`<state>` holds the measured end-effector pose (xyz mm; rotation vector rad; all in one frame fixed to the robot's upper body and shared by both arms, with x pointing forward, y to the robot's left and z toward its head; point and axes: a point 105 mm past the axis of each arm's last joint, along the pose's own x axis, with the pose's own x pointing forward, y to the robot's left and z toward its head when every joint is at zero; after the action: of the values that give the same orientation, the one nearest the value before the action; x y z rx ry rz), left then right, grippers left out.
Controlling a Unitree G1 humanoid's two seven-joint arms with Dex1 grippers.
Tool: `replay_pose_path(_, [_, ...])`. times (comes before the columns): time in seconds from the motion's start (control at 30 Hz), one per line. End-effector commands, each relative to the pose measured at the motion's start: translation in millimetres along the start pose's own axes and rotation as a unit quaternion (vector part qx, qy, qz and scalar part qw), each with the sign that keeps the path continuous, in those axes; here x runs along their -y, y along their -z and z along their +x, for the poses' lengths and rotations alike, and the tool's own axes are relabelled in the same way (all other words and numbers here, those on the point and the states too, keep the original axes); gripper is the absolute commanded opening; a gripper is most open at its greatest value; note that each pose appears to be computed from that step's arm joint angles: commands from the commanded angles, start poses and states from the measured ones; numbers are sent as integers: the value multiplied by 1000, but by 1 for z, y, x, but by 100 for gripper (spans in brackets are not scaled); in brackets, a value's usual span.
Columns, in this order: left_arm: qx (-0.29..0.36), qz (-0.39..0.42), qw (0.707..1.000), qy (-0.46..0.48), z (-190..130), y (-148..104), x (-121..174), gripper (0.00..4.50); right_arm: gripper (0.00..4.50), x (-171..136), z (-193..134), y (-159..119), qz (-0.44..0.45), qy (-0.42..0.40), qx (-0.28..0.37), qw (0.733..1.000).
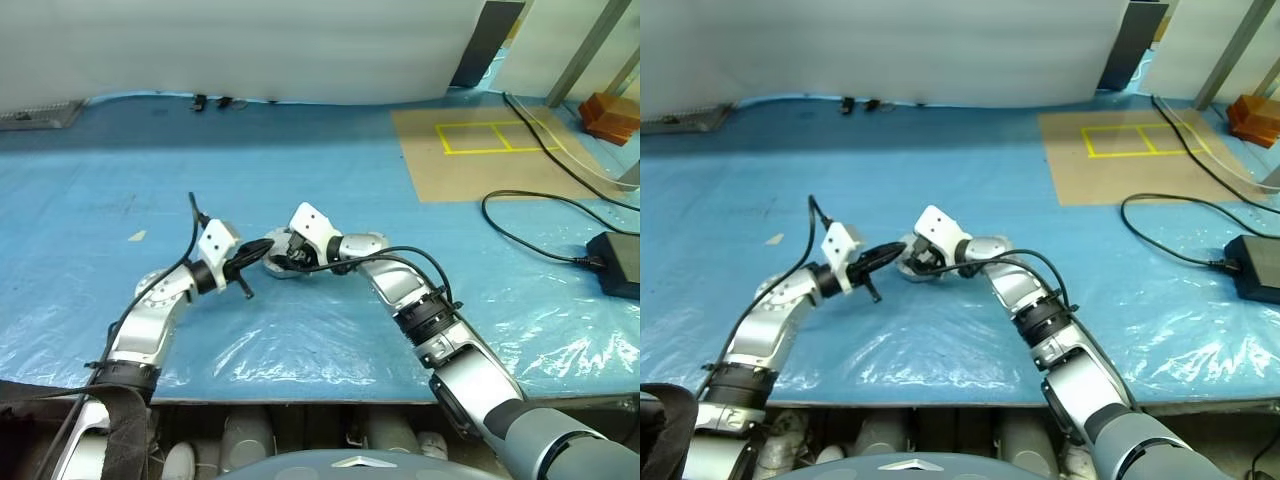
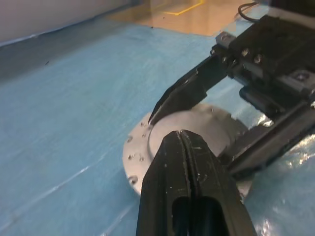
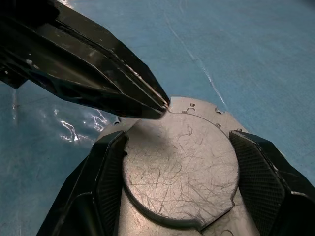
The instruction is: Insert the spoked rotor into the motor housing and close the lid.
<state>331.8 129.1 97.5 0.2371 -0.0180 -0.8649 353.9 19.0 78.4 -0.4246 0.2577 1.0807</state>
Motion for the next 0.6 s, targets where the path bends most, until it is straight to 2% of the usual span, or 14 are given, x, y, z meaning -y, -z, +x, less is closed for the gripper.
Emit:
replay_pose_path(0.03, [-7,30,999,14,9,-4,0,0,297,-7,-2,55,44,0,-98,994])
replay_pose_path(0.13, [-53,48,997,33,9,10,2,0,297,-6,-3,54,45,2,-95,994])
replay_pose_path(0.33, [-91,49,994,33,2,21,-2,0,297,-6,-5,52,46,3,-92,995])
replay_pose_path(0.6, [-80,25,995,46,4,20,6,0,297,-11,-5,44,53,-21,-74,996])
